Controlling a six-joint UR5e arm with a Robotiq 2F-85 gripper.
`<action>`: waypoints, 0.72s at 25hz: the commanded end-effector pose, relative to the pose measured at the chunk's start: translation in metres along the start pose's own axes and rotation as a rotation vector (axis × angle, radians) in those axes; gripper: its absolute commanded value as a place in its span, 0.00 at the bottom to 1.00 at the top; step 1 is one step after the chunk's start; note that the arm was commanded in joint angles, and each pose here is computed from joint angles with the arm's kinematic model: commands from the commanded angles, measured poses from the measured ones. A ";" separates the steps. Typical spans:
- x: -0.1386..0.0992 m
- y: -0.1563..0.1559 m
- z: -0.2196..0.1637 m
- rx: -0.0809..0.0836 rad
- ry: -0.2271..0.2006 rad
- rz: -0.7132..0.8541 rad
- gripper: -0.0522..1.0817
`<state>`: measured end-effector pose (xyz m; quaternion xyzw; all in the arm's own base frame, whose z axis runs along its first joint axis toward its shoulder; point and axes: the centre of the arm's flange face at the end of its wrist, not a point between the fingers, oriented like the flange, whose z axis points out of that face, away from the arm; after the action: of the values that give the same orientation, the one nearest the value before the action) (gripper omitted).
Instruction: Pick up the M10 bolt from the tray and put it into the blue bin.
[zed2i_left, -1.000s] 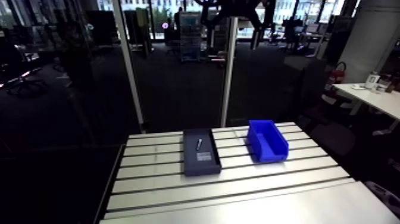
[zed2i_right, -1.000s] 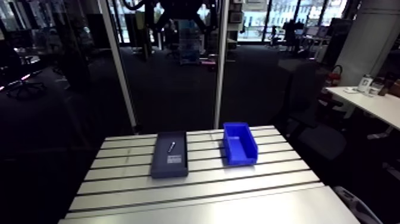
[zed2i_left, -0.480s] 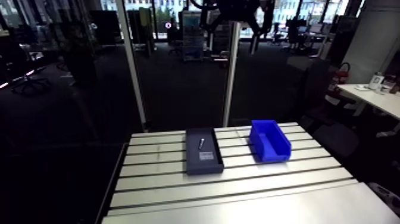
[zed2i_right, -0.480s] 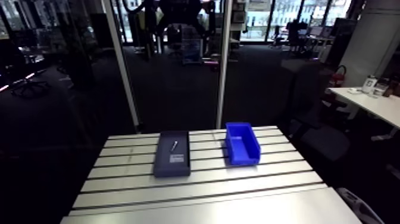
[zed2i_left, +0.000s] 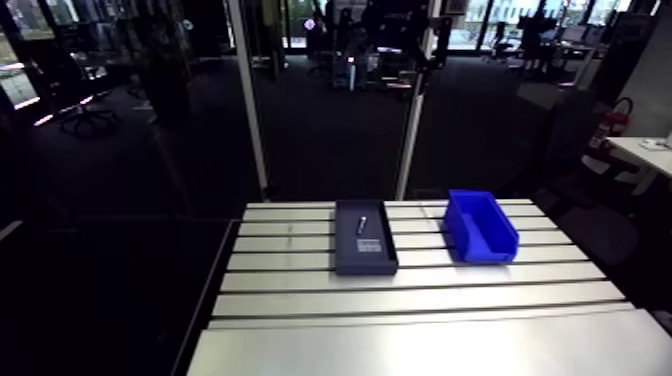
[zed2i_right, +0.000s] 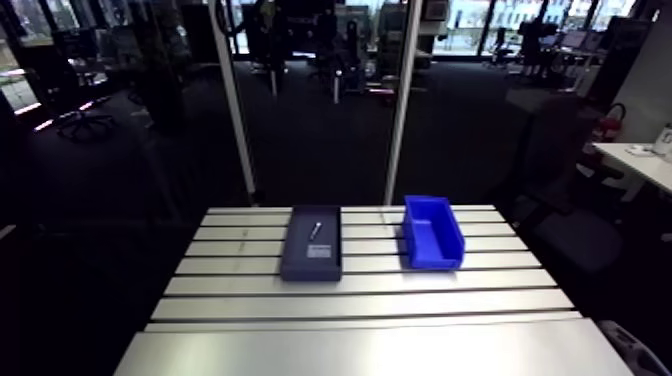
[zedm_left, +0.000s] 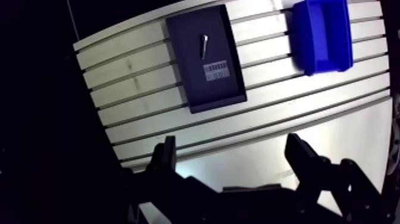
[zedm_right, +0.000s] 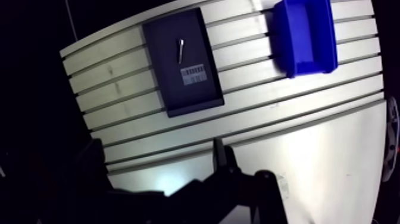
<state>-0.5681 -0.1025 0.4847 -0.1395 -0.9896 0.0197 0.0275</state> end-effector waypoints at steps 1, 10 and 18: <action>0.020 -0.007 0.033 -0.008 0.004 0.014 0.06; 0.051 -0.012 0.088 -0.019 -0.023 0.014 0.06; 0.067 -0.013 0.126 -0.031 -0.049 0.019 0.06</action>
<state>-0.6340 -0.1020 0.3839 -0.1476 -0.9890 0.0101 0.0078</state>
